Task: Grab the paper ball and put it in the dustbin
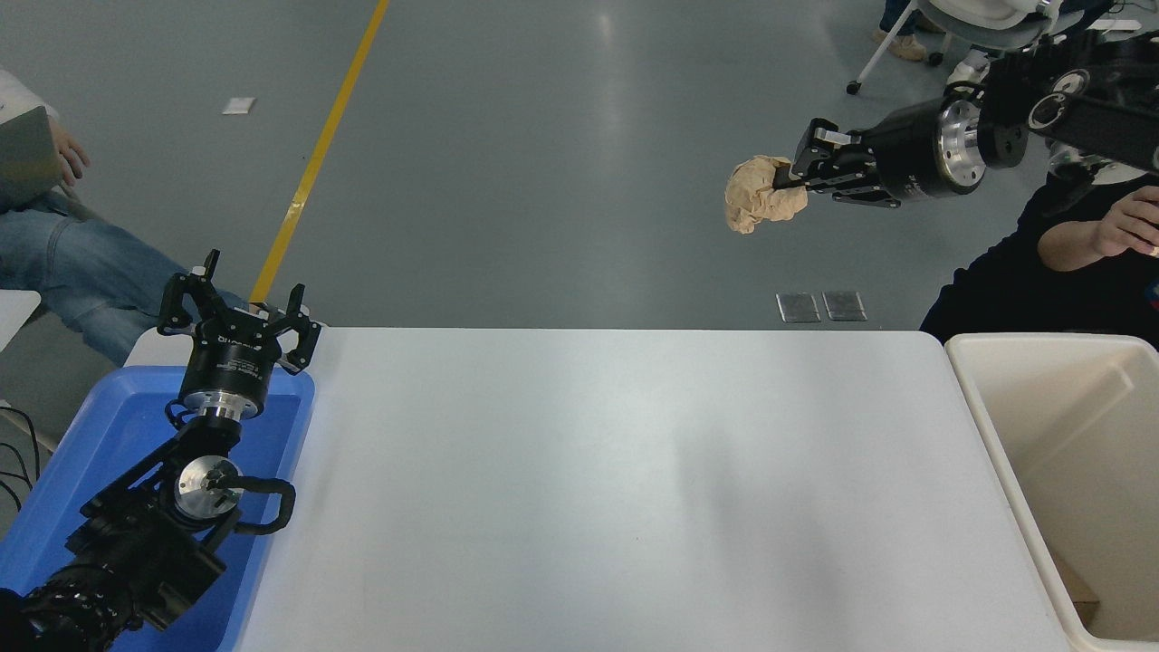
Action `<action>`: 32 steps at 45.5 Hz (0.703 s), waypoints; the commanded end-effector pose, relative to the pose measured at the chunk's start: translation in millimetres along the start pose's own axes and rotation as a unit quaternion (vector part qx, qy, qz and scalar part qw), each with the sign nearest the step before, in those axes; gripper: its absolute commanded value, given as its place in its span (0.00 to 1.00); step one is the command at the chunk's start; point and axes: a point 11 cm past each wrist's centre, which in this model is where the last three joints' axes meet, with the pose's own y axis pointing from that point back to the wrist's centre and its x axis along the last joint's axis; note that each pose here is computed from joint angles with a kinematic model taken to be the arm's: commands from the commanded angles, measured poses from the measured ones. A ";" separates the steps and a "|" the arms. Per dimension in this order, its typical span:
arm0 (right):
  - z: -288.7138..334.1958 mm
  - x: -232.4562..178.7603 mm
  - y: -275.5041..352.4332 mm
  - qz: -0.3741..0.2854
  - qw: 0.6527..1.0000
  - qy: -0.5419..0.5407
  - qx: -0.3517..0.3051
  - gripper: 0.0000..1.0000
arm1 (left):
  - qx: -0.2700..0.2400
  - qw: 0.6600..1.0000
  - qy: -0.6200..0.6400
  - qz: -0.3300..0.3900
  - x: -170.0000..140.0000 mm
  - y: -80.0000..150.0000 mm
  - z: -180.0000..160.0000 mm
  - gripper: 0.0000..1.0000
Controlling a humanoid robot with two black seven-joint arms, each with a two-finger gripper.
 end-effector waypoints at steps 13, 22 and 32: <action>143.4 26.2 29.6 0.108 0.979 -0.040 -0.166 0.00 | 0.000 1.000 0.000 0.000 0.1 0.0 0.0 0.99; 189.9 30.0 50.5 0.162 0.959 -0.038 -0.231 0.00 | 0.000 1.000 0.000 0.000 0.1 0.0 0.0 0.99; 237.8 19.2 70.6 0.211 0.926 -0.047 -0.309 0.00 | 0.000 1.000 0.000 0.000 0.1 0.0 0.0 0.99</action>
